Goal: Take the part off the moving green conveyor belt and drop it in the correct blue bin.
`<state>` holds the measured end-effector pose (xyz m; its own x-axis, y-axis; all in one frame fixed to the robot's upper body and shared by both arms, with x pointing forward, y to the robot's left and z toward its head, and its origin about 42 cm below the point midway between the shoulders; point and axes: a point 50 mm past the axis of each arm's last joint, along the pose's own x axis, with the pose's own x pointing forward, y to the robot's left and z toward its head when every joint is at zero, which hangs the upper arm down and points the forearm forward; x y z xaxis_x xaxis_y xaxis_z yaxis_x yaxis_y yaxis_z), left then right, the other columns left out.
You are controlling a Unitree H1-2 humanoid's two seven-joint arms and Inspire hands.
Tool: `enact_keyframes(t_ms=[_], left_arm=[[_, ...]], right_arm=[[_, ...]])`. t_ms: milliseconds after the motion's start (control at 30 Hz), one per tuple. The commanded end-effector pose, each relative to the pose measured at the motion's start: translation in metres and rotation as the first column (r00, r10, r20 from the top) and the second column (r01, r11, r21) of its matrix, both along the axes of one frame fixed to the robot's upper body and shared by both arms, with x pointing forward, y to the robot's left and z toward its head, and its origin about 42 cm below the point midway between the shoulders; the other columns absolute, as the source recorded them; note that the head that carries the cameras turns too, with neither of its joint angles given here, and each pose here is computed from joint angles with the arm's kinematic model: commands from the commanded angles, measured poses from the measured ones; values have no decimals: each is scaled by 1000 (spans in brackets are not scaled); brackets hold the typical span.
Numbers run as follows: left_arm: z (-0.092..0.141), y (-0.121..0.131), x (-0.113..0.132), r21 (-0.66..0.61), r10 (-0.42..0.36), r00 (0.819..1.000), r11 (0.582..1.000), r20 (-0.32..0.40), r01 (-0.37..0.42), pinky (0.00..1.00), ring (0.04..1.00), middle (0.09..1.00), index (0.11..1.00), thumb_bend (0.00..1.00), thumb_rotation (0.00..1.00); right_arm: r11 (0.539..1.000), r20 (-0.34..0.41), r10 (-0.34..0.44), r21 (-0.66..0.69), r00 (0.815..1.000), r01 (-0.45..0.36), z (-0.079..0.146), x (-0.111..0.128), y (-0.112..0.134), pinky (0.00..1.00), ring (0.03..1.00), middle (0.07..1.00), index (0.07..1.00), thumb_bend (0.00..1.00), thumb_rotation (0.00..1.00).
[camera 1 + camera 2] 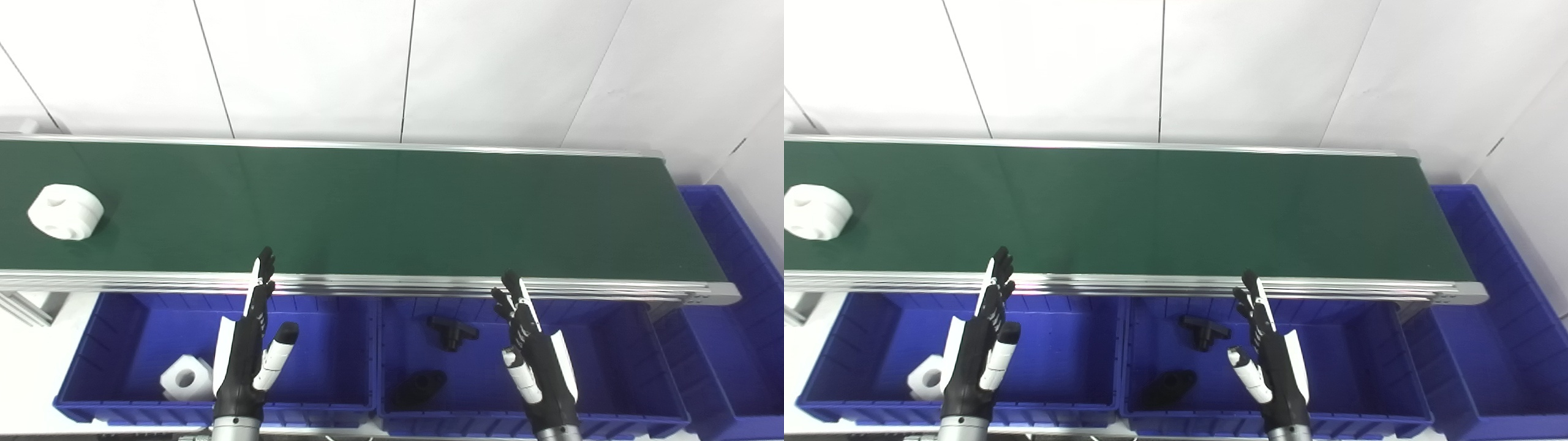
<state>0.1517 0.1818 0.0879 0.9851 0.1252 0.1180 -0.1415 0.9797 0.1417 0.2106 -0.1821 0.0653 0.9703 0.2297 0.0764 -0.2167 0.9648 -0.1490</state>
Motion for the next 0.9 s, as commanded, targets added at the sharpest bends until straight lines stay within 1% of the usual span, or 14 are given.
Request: enact_keyframes(t_ms=[0,300,433,500,867], left_arm=[[6,-2,-1,7,-8,998,1000,56,7,967,996,1000,1000,653,1000],[0,-4,-5,6,0,999,1000,52,-1,968,995,1000,1000,679,1000],[-1,-5,-6,10,0,998,1000,56,-1,966,995,1000,1000,652,1000],[-1,-5,-6,5,-1,998,1000,56,1,975,999,1000,1000,664,1000],[-2,-5,-8,-2,-5,999,1000,47,5,985,1000,1000,1000,660,1000]], right_arm=[[1000,73,11,9,997,-11,6,1,1,927,939,989,998,952,959],[1000,69,11,19,998,-12,-5,-3,-2,933,945,986,995,971,950],[1000,71,7,13,997,-8,-6,-4,-3,930,942,984,996,964,952],[1000,71,8,12,997,-9,-7,-4,-3,930,943,984,996,966,951],[1000,72,10,5,997,-10,-7,-4,-2,922,942,989,995,973,961]])
